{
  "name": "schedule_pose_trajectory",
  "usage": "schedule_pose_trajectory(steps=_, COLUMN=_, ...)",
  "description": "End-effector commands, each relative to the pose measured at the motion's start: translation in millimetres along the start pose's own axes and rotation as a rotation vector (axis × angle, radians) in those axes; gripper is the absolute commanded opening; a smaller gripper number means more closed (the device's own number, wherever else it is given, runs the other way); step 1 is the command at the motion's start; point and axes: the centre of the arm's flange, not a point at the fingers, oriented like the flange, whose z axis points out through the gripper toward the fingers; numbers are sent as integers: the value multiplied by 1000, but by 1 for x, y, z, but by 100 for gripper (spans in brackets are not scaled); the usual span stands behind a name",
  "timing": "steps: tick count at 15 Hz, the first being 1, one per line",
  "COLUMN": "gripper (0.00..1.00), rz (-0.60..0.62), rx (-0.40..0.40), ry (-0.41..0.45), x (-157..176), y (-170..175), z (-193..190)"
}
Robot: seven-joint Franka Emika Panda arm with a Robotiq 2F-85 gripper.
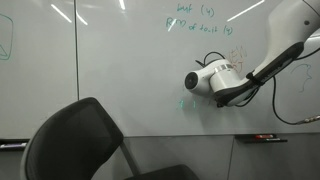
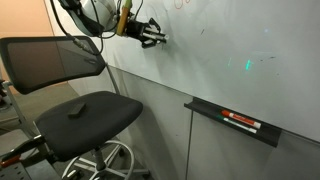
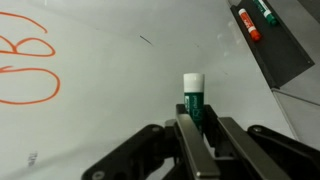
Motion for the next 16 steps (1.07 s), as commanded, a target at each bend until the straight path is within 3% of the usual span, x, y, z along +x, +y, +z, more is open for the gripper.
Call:
schedule_pose_trajectory(steps=1, gripper=6, rz=-21, rx=59, ry=26, x=-12, y=-9, z=-12)
schedule_pose_trajectory(steps=7, gripper=6, rz=-63, rx=71, ry=-11, x=-17, y=-30, z=-1)
schedule_pose_trajectory(steps=16, gripper=6, rz=-53, rx=49, ry=-50, x=-16, y=-24, z=28)
